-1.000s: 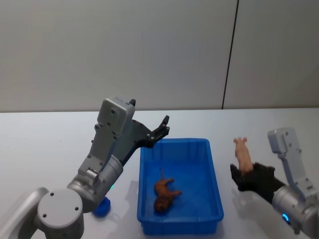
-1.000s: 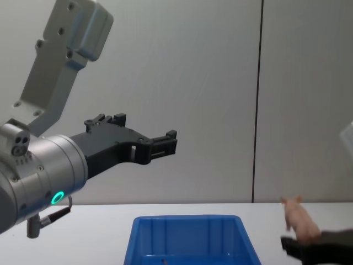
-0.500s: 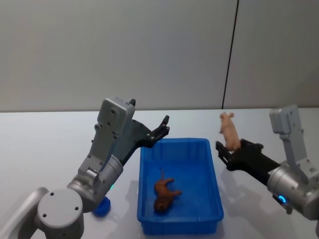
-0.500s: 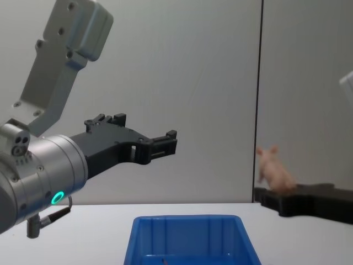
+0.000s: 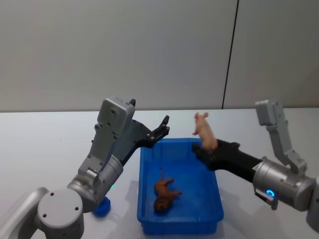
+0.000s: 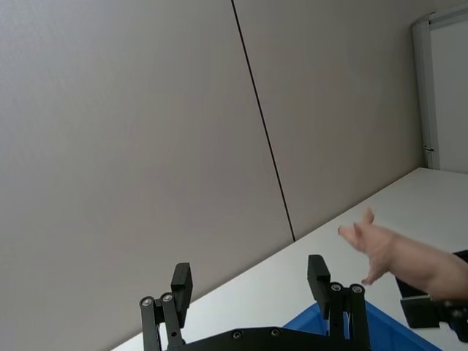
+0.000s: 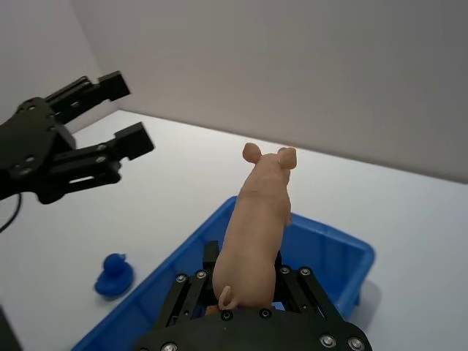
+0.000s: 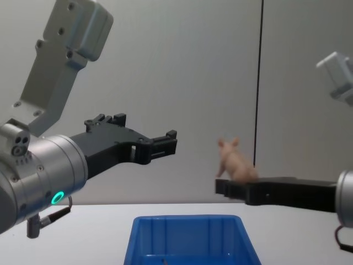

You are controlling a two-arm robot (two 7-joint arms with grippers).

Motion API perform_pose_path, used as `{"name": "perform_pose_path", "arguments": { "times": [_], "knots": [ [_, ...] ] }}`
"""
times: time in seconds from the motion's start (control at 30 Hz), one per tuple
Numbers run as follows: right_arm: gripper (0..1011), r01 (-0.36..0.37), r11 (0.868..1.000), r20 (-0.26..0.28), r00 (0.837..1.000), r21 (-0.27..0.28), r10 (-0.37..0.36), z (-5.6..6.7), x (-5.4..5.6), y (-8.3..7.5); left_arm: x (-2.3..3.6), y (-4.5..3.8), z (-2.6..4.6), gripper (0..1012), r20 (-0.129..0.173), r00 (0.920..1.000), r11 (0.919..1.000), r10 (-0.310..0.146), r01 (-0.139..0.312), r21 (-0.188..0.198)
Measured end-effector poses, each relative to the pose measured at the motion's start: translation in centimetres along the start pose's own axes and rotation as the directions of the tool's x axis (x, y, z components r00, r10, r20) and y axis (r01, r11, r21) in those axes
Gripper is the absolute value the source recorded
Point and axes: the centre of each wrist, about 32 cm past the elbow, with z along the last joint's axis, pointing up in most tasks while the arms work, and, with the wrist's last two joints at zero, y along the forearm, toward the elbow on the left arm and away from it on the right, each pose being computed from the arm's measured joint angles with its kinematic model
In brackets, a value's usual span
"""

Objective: Pick up the two dolls from the table and place them into the box.

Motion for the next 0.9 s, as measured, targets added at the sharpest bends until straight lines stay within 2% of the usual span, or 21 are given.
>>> {"name": "perform_pose_path", "arguments": {
  "times": [0.1, 0.2, 0.23, 0.33, 0.37, 0.43, 0.57, 0.77, 0.9],
  "knots": [
    [368, -0.04, 0.999, -0.028, 0.999, -0.022, 0.039, 0.1, -0.1, 0.4, 0.0, 0.0, 0.0, 1001, 0.0, 1.0, 1.0, 0.0, 0.0, 0.0],
    [460, -0.08, 0.996, -0.059, 0.995, -0.046, 0.078, 0.2, -0.1, 0.8, 0.0, 0.0, 0.0, 1001, 0.0, 1.0, 1.0, 0.0, 0.0, 0.0],
    [521, -0.099, 0.993, -0.075, 0.993, -0.058, 0.095, 0.3, -0.2, 1.1, 0.0, 0.0, 0.0, 1001, 0.0, 1.0, 1.0, 0.0, 0.0, 0.0],
    [583, -0.129, 0.989, -0.1, 0.988, -0.078, 0.121, 0.3, -0.3, 1.4, 0.0, 0.0, 0.0, 1001, 0.0, 1.0, 1.0, 0.0, 0.0, 0.0],
    [642, -0.15, 0.984, -0.119, 0.983, -0.092, 0.139, 0.4, -0.3, 1.6, 0.0, 0.0, 0.0, 1001, 0.0, 1.0, 1.0, 0.0, 0.0, 0.0],
    [677, -0.175, 0.979, -0.14, 0.977, -0.107, 0.16, 0.4, -0.4, 2.0, 0.0, 0.0, 0.0, 1001, 0.0, 1.0, 1.0, 0.0, 0.0, 0.0],
    [811, -0.208, 0.97, -0.169, 0.968, -0.126, 0.186, 0.4, -0.5, 2.4, 0.0, 0.0, 0.0, 1001, 0.0, 1.0, 1.0, 0.0, 0.0, 0.0],
    [998, -0.216, 0.967, -0.178, 0.965, -0.133, 0.191, 0.4, -0.4, 2.4, 0.0, 0.0, 0.0, 1001, 0.0, 1.0, 1.0, 0.0, 0.0, 0.0],
    [1001, -0.191, 0.973, -0.162, 0.972, -0.127, 0.17, 0.6, 0.0, 1.9, 0.0, 0.0, 0.0, 1001, 0.0, 1.0, 1.0, 0.0, 0.0, 0.0]
  ]
}}
